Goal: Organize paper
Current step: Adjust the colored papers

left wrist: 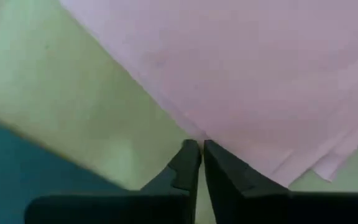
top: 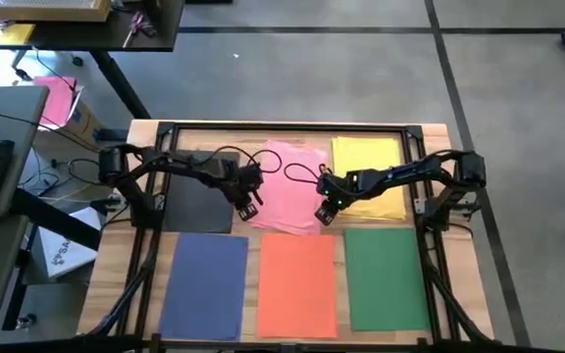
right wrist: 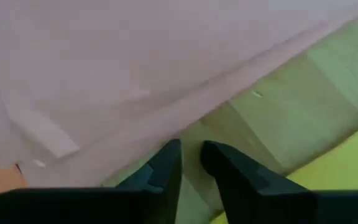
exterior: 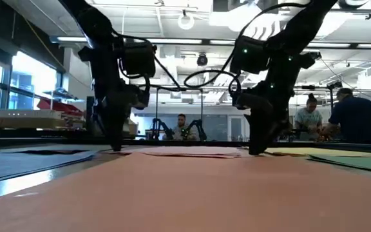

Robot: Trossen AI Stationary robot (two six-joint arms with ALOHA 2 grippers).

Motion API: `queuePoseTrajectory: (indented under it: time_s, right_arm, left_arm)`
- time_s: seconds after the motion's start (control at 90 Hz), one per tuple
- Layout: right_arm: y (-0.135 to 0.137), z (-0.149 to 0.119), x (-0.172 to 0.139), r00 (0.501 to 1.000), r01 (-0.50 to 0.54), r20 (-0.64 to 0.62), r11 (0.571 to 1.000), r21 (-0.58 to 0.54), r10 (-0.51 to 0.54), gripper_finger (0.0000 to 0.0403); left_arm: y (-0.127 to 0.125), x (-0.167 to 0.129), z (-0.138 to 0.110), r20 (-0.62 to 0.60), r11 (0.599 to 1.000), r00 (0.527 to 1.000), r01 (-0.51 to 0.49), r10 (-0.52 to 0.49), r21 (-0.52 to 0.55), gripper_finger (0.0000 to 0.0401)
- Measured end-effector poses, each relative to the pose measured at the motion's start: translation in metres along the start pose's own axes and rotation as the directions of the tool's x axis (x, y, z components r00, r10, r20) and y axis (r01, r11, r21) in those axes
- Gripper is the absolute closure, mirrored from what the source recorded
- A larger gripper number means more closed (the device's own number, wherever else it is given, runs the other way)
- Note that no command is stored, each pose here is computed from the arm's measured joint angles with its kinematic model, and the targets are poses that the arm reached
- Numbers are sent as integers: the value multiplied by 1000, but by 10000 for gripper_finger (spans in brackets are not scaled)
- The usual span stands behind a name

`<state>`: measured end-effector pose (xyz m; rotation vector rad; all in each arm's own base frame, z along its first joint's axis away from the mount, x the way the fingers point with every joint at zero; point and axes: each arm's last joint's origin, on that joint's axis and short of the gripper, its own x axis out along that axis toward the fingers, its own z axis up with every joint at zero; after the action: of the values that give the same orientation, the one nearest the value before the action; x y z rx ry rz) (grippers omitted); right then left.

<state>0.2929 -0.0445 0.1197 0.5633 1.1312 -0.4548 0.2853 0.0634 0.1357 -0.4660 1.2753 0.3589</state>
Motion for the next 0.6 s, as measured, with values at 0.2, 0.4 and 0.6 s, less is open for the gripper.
queuePoseTrajectory:
  time_s: [0.2, 0.4, 0.6]
  right_arm:
    - [3, 6, -7, 999, 38, 29, 999, -8, -38, 395]
    - [6, 11, -26, 999, 23, 37, 999, -23, -22, 401]
    - [16, -2, -16, 999, 5, -53, 1000, -30, -6, 402]
  left_arm:
    - [-6, 3, 1, 20, 1000, 1000, 14, -14, 6, 401]
    - [-7, -10, 2, 36, 1000, 999, 18, -19, 3, 401]
    - [-11, -7, -6, -42, 1000, 999, 23, -22, 8, 401]
